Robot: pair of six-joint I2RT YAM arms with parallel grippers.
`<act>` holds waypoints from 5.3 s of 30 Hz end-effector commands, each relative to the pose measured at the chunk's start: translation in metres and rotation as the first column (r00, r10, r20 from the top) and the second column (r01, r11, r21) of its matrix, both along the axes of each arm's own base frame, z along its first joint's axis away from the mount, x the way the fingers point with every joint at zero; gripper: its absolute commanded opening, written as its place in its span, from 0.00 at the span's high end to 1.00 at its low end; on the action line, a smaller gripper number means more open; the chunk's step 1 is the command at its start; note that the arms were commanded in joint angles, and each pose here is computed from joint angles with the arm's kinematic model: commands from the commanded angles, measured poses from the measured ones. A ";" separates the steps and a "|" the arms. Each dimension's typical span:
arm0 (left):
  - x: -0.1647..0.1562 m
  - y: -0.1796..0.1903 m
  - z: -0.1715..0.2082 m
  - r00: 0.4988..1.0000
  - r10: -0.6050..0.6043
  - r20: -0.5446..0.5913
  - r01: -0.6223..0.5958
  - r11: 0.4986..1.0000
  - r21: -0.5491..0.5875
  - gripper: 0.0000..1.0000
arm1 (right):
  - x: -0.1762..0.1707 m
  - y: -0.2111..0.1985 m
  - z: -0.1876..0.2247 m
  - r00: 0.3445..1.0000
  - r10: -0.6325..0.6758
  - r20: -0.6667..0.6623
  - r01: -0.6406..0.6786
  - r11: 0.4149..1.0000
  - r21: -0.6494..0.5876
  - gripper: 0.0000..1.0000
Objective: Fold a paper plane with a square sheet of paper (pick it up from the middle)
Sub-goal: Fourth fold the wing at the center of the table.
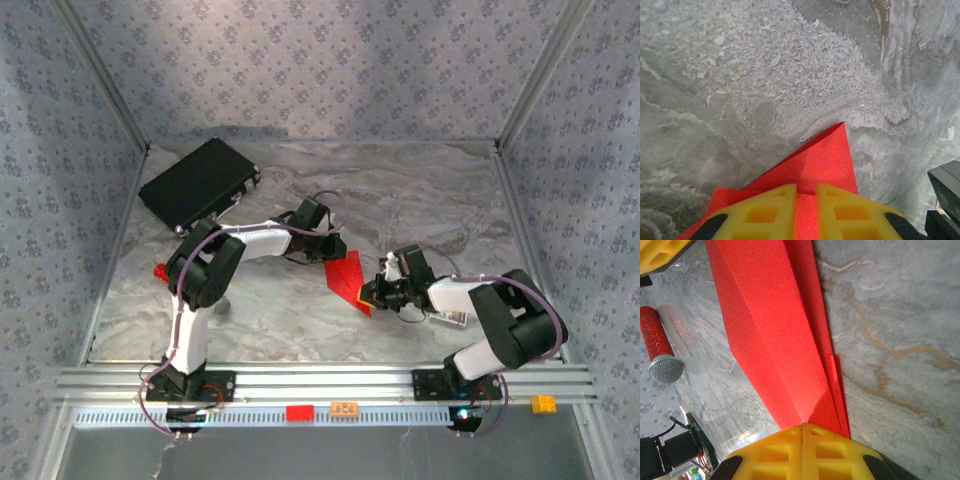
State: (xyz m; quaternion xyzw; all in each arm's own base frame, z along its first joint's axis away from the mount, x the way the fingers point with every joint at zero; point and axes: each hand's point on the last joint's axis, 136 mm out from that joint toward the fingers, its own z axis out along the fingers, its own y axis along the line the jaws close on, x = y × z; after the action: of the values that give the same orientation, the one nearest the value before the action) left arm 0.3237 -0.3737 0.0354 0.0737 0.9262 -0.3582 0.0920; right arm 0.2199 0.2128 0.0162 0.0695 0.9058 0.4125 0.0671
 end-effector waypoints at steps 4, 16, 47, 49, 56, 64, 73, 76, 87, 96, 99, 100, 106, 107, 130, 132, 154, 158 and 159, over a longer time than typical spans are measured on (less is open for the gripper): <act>-0.033 -0.016 0.017 0.997 -0.073 -0.010 0.072 0.996 -0.044 0.95 | -0.032 -0.031 -0.041 0.986 -0.066 -0.155 0.041 0.986 -0.160 1.00; -0.068 -0.021 -0.021 0.992 -0.087 -0.095 0.083 0.995 -0.052 0.94 | -0.033 -0.032 -0.042 0.985 -0.070 -0.159 0.044 0.986 -0.162 1.00; 0.044 0.050 -0.026 0.990 0.134 -0.039 -0.133 0.990 0.038 0.93 | -0.034 -0.033 -0.042 0.986 -0.059 -0.158 0.036 0.989 -0.143 1.00; 0.046 0.049 -0.020 0.990 0.135 -0.031 -0.134 0.990 0.032 0.93 | -0.034 -0.032 -0.042 0.986 -0.058 -0.157 0.035 0.989 -0.142 1.00; 0.044 0.047 0.017 0.989 0.143 0.028 -0.143 0.990 -0.007 0.88 | -0.033 -0.031 -0.040 0.987 -0.056 -0.153 0.034 0.990 -0.137 1.00; 0.006 0.011 0.040 0.998 0.033 0.060 -0.030 0.998 -0.052 0.88 | -0.032 -0.031 -0.039 0.987 -0.055 -0.150 0.035 0.990 -0.135 1.00; -0.044 -0.033 0.002 0.997 -0.070 -0.034 0.068 0.996 -0.055 0.90 | -0.028 -0.029 -0.032 0.990 -0.056 -0.132 0.039 0.992 -0.122 1.00; -0.046 -0.029 -0.011 0.997 -0.051 -0.053 0.050 0.998 -0.035 0.91 | -0.025 -0.027 -0.028 0.991 -0.055 -0.122 0.042 0.993 -0.110 1.00; -0.060 -0.003 -0.057 0.994 -0.021 -0.107 0.029 0.996 0.082 0.93 | -0.015 -0.014 0.027 1.000 0.011 0.004 -0.011 1.000 -0.020 0.98; -0.061 -0.003 -0.057 0.993 -0.028 -0.111 0.037 0.996 0.080 0.93 | -0.036 -0.012 0.013 0.996 0.061 -0.066 -0.062 0.998 -0.010 0.98; -0.060 -0.004 -0.056 0.993 -0.031 -0.110 0.040 0.996 0.080 0.93 | -0.039 -0.019 0.000 0.994 0.041 -0.099 -0.047 0.998 -0.050 0.99; -0.060 -0.004 -0.056 0.994 -0.033 -0.108 0.041 0.996 0.079 0.93 | -0.041 -0.022 -0.004 0.993 0.032 -0.110 -0.039 0.998 -0.058 0.99; -0.058 -0.001 -0.057 0.993 -0.025 -0.112 0.035 0.996 0.084 0.93 | -0.064 -0.036 -0.020 0.985 -0.016 -0.169 0.002 0.997 -0.079 0.99; -0.057 0.000 -0.057 0.993 -0.024 -0.112 0.033 0.996 0.083 0.93 | -0.067 -0.039 -0.022 0.984 -0.028 -0.174 0.014 0.997 -0.081 0.99; -0.056 -0.004 -0.044 0.992 -0.014 -0.129 0.017 1.000 0.021 0.93 | -0.049 -0.036 0.017 0.990 -0.106 -0.094 0.104 0.994 -0.030 0.75; -0.055 -0.003 -0.044 0.991 -0.009 -0.135 0.011 1.000 0.015 0.93 | -0.052 -0.037 0.012 0.987 -0.113 -0.111 0.109 0.993 -0.040 0.72; -0.053 -0.005 -0.042 0.989 -0.001 -0.149 0.001 1.000 -0.006 0.93 | -0.033 -0.023 0.018 0.990 -0.115 -0.086 0.117 0.993 0.024 0.71; -0.052 -0.005 -0.039 0.989 -0.001 -0.146 -0.001 1.000 -0.009 0.93 | -0.029 -0.022 0.018 0.990 -0.124 -0.071 0.126 0.992 0.026 0.71; -0.053 -0.005 -0.039 0.989 -0.002 -0.146 0.001 1.000 -0.010 0.93 | -0.029 -0.021 0.019 0.990 -0.121 -0.066 0.123 0.992 0.033 0.71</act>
State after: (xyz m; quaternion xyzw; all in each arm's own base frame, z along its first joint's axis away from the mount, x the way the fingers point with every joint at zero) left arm 0.2786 -0.3981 0.0236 0.0686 0.9096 -0.4068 0.0489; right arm 0.1833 0.1875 0.0295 0.1395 0.8991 0.4121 0.0479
